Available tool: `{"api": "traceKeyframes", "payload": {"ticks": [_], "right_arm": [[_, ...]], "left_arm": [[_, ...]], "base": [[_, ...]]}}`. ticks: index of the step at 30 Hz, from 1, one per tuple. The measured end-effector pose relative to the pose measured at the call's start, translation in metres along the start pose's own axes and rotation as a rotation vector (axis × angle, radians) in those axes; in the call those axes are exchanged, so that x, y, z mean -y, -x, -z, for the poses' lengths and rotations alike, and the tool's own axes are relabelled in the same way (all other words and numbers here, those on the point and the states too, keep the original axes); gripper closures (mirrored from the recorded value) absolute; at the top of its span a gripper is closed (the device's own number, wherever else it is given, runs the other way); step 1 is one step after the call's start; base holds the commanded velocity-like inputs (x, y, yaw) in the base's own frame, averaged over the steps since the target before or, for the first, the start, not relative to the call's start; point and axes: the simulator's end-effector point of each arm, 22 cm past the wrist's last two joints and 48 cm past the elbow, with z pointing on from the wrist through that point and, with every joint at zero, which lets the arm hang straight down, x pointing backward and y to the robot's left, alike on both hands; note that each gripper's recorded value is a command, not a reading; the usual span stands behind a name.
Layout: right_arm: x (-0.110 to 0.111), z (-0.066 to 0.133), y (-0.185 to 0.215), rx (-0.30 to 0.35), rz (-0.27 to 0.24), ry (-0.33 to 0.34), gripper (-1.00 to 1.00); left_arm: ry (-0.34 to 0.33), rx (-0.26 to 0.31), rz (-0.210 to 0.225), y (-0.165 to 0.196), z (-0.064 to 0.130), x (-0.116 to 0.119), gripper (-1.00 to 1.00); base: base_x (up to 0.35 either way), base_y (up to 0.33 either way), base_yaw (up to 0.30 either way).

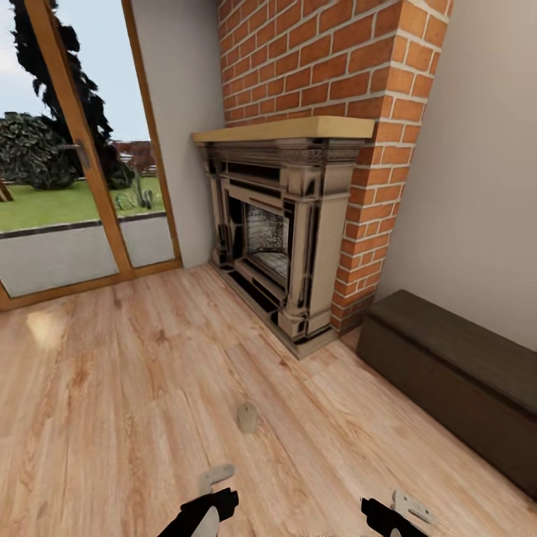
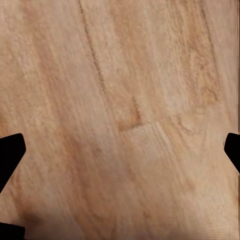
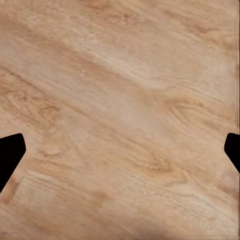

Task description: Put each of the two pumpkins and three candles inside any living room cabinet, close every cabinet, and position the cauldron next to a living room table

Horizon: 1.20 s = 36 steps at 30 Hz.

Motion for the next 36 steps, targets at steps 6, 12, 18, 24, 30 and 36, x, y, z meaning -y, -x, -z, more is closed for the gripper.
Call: {"api": "traceKeyframes", "payload": {"ticks": [6,12,18,24,30,36], "right_arm": [[0.0001,-0.0001,-0.0005,-0.001,-0.002,0.000,-1.00],[0.0002,-0.0001,-0.0005,-0.001,-0.003,0.000,-1.00],[0.0002,-0.0001,-0.0005,-0.002,-0.004,0.000,-1.00],[0.0004,-0.0002,-0.0011,-0.003,-0.004,0.000,-1.00],[0.0004,-0.0002,-0.0012,-0.003,-0.004,0.000,-1.00],[0.0004,-0.0002,-0.0012,-0.003,-0.004,0.000,-1.00]], "left_arm": [[0.000,0.000,-0.001,0.0000,0.0000,-0.0001,-1.00],[-0.001,0.000,-0.001,-0.0002,0.0001,0.0006,-1.00],[-0.001,0.000,-0.001,-0.0002,0.0001,0.0008,-1.00],[-0.001,0.000,-0.001,-0.0002,0.0001,0.0008,-1.00],[-0.001,0.000,-0.001,-0.0002,0.0001,0.0008,-1.00],[-0.001,0.000,-0.001,-0.0002,0.0001,0.0008,-1.00]], "base": [[0.000,0.000,-0.283],[0.000,0.000,-0.283],[0.000,0.000,-0.283],[0.000,0.000,-0.283],[0.000,0.000,-0.283],[0.000,0.000,-0.283]]}}
